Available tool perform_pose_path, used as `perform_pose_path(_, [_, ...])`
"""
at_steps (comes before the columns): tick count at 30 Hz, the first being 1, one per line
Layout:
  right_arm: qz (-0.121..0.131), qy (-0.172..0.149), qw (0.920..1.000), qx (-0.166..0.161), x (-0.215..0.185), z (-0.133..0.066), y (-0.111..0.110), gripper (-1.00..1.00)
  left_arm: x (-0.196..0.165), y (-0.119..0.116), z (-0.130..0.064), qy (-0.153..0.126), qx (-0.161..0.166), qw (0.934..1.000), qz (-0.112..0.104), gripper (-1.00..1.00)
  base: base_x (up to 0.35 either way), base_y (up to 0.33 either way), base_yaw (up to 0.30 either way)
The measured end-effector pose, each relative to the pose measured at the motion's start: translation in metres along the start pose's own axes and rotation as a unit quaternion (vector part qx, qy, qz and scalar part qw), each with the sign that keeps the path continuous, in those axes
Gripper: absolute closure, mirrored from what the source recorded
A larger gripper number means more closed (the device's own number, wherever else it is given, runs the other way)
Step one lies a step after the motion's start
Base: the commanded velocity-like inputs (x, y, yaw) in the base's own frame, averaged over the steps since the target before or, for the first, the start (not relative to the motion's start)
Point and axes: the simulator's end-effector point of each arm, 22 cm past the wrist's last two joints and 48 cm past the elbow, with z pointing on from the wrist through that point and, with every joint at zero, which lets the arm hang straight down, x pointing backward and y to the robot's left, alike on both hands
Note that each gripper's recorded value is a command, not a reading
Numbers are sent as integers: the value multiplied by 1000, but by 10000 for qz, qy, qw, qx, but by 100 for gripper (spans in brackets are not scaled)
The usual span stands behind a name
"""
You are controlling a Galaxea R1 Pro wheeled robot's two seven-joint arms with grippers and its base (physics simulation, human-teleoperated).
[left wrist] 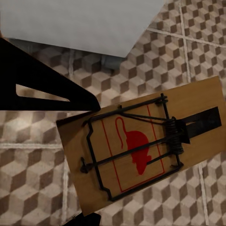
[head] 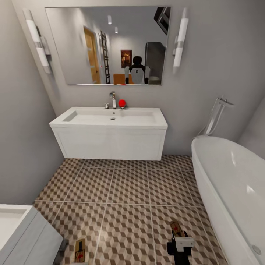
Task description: Take the four mousetraps from the cabinet in the bathroom and place them on the bathroom floor. Make sure all four end up on the same floor surface, and ensure that at least two of them are either under or directly next to the same bathroom sink.
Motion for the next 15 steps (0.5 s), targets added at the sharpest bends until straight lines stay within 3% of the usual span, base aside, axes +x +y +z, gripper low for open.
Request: perform_pose_path(15, [0,0,10000,-4,0,0,0,100,0,0,0,-4,0,10000,-1,100,287,0,-40])
